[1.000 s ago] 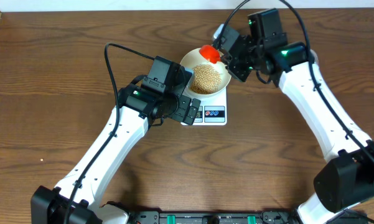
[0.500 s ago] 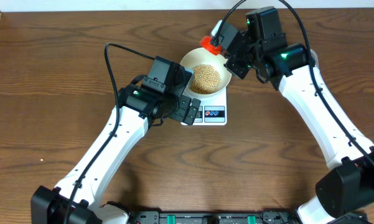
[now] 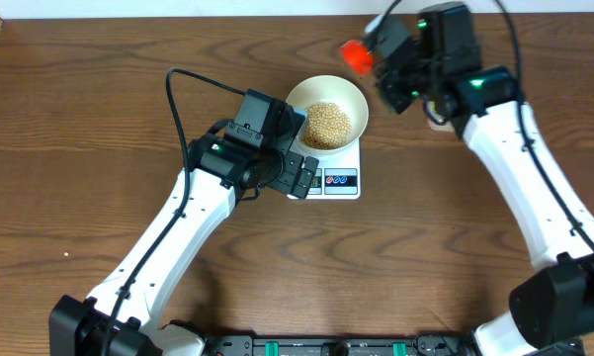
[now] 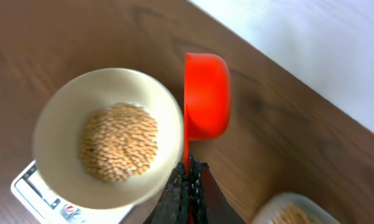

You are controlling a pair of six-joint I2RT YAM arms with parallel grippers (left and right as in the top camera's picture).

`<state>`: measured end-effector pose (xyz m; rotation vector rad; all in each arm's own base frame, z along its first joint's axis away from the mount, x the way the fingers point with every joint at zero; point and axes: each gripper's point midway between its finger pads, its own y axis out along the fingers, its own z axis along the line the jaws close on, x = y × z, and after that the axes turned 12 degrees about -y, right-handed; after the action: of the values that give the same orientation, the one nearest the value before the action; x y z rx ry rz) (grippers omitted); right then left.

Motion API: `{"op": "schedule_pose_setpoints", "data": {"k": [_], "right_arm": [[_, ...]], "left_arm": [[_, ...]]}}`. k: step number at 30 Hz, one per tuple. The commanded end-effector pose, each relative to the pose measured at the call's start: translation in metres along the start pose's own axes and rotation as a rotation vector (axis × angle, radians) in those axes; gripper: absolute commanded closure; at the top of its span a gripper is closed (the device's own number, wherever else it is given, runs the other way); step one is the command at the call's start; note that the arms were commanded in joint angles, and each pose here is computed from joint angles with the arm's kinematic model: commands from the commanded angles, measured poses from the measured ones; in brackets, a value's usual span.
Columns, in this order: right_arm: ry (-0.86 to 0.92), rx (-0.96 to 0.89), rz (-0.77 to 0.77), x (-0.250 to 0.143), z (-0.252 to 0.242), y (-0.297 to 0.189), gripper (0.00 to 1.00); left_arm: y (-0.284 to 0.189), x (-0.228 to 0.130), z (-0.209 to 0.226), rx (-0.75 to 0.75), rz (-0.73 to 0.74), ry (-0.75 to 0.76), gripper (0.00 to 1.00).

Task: Scoop item into bowl and weigh 50g on scale
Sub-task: 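Move the scoop with the right gripper back over the tub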

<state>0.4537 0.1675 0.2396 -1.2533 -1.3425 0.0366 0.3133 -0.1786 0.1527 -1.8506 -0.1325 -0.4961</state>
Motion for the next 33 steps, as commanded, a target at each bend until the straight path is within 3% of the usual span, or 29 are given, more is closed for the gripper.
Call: {"op": "schedule_pose_setpoints", "data": {"k": [1,17,33], "right_arm": [[0.121,-0.048,-0.004,-0.009,-0.023,-0.022,0.99],[0.563,-0.218,0.218,-0.129,-0.102,-0.061,0.99],[0.635,-0.246,0.356,-0.177,-0.110,-0.039,0.99]], "left_arm": [[0.005,-0.004,0.004,0.015,0.016,-0.003,0.04],[0.005,-0.004,0.004,0.015,0.016,-0.003,0.04],[0.005,-0.004,0.004,0.015,0.016,-0.003,0.04]]}}
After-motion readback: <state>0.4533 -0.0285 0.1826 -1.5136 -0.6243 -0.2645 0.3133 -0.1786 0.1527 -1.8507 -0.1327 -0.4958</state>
